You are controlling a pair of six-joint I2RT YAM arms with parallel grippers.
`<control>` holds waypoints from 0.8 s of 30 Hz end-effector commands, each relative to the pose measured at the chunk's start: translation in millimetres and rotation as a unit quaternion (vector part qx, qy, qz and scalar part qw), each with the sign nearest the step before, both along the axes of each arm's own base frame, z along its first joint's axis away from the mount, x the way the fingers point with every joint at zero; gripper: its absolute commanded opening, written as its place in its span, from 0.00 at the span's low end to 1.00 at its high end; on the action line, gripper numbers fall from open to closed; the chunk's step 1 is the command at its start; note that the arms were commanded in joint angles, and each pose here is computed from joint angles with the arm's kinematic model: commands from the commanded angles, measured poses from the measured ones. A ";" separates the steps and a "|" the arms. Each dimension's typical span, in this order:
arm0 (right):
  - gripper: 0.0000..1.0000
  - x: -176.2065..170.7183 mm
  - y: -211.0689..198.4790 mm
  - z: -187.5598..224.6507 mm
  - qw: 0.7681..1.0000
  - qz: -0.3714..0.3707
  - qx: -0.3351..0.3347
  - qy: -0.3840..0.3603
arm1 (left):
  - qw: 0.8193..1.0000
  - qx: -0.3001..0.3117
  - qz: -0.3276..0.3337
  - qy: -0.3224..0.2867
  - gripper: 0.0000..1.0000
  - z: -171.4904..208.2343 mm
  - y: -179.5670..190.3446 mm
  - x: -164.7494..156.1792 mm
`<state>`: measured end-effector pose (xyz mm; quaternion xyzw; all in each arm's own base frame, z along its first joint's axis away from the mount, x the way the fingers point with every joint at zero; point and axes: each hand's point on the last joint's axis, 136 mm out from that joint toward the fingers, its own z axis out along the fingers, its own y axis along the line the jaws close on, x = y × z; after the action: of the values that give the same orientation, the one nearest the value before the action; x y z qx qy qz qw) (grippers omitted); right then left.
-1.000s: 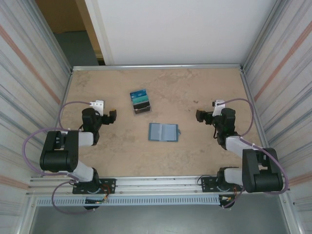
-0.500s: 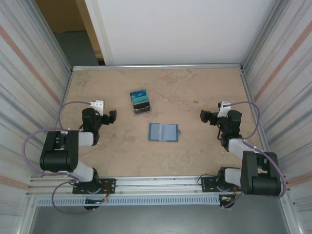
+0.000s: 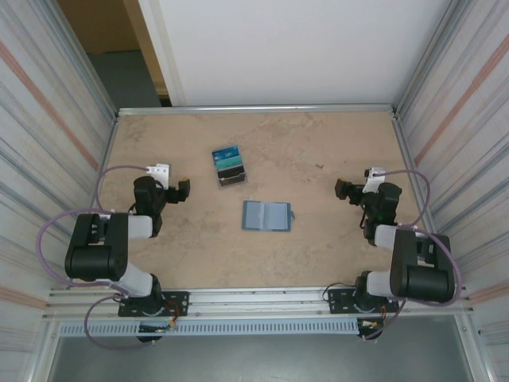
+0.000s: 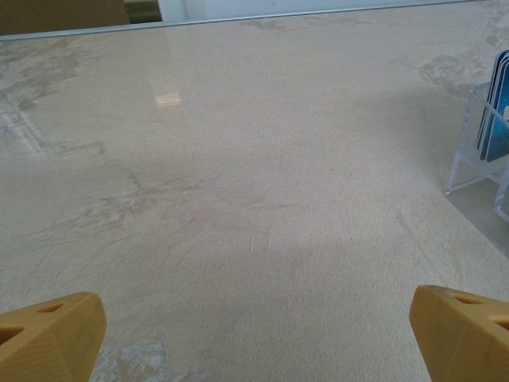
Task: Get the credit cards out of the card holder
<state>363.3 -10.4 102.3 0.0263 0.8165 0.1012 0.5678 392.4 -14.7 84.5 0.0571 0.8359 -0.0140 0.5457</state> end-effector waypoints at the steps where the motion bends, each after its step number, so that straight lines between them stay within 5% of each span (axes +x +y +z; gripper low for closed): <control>1: 0.99 8.7 2.1 4.4 0.999 0.012 0.010 -0.028 | 1.000 -0.005 -0.004 -0.010 0.99 7.0 -2.1 3.2; 15: 0.99 26.5 14.8 -18.1 0.999 0.029 -0.019 0.016 | 1.000 -0.005 -0.004 -0.010 0.99 6.8 -2.1 3.2; 18: 0.99 30.7 -14.3 -22.9 0.993 -0.092 -0.060 0.039 | 1.000 -0.005 -0.004 -0.010 0.99 7.0 -1.9 3.2; 24: 0.99 27.0 -24.1 -20.0 0.987 -0.139 -0.071 0.029 | 1.000 -0.004 -0.004 -0.010 0.99 6.9 -1.8 3.2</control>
<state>390.9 -14.9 78.8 0.0613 0.8339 0.0053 0.5485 392.5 -14.7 84.6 0.0571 0.8358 -0.0140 0.5459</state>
